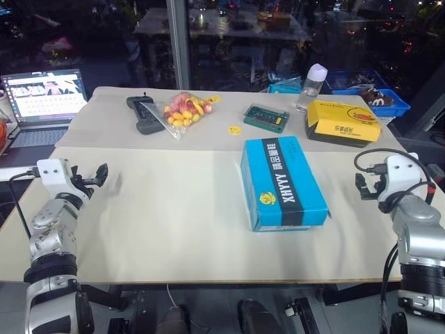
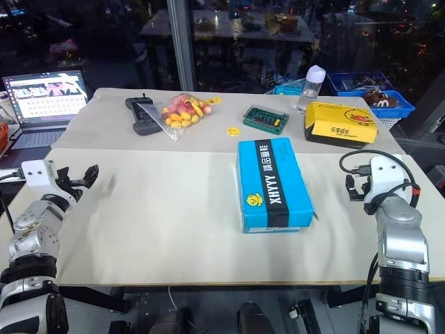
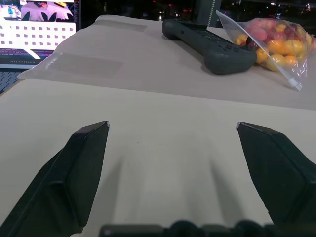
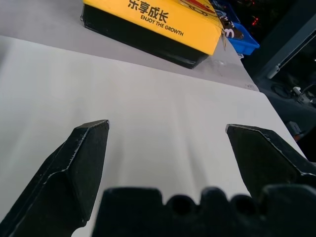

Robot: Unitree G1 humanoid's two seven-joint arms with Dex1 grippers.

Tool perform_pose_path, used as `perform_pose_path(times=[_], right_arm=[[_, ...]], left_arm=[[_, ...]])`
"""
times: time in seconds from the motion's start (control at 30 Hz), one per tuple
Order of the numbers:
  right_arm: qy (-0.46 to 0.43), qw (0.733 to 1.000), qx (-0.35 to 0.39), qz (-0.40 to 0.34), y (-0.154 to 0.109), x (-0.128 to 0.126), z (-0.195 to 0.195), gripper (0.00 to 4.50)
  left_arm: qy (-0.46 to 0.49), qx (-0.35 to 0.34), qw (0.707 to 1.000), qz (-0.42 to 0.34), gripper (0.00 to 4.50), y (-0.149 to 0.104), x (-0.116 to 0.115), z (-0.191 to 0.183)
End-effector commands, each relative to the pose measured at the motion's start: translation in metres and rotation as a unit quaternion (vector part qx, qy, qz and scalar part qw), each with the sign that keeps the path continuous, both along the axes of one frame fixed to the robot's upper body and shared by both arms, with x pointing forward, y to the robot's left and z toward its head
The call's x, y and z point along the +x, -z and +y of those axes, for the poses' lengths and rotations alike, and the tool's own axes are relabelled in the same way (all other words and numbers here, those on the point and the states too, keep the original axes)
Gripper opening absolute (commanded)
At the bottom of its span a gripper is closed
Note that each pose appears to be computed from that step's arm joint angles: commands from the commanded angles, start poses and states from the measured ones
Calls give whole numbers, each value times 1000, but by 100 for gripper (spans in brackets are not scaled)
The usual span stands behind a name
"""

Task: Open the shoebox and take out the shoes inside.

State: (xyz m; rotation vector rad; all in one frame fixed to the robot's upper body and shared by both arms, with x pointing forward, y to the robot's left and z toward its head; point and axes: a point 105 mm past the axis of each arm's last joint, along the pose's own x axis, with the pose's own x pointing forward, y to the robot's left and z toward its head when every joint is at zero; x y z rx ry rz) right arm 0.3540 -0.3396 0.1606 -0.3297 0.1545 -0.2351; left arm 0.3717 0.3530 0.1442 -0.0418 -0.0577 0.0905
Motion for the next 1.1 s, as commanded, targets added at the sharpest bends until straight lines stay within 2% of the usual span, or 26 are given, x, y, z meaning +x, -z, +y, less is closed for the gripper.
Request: perform_pose_path(times=[0.03,0.1,0.17,0.2,0.27,0.33,0.43,0.63,0.77,1.0,1.1], right_arm=[[10,1000,-21,-16,-14,-2,-8,450],[10,1000,-29,-9,-15,-4,-11,450],[-6,999,-37,-5,-19,-4,-10,450],[-19,999,-39,-1,-20,-4,-8,450],[-55,998,-40,8,-24,-4,0,450],[-87,995,-40,19,-25,-5,7,450],[-115,992,-38,33,-25,-7,12,450],[-134,989,-44,51,-23,-10,16,450],[-148,985,-57,62,-20,-9,24,351],[-242,961,-74,110,-3,-4,69,110],[-287,946,-82,124,3,-2,90,110]], left_arm=[[21,29,999,-15,446,-14,6,-9],[96,56,994,-17,446,-19,13,-38],[204,81,975,-26,446,-30,14,-79],[279,93,955,-21,446,-31,9,-106],[430,135,893,14,446,-24,-19,-152],[508,166,844,46,446,-15,-40,-169],[537,178,823,52,360,-19,-48,-173],[545,185,816,51,131,-20,-42,-181],[552,180,813,45,5,-16,-38,-191],[586,209,781,57,0,12,-27,-228],[599,225,767,52,0,23,-19,-251]])
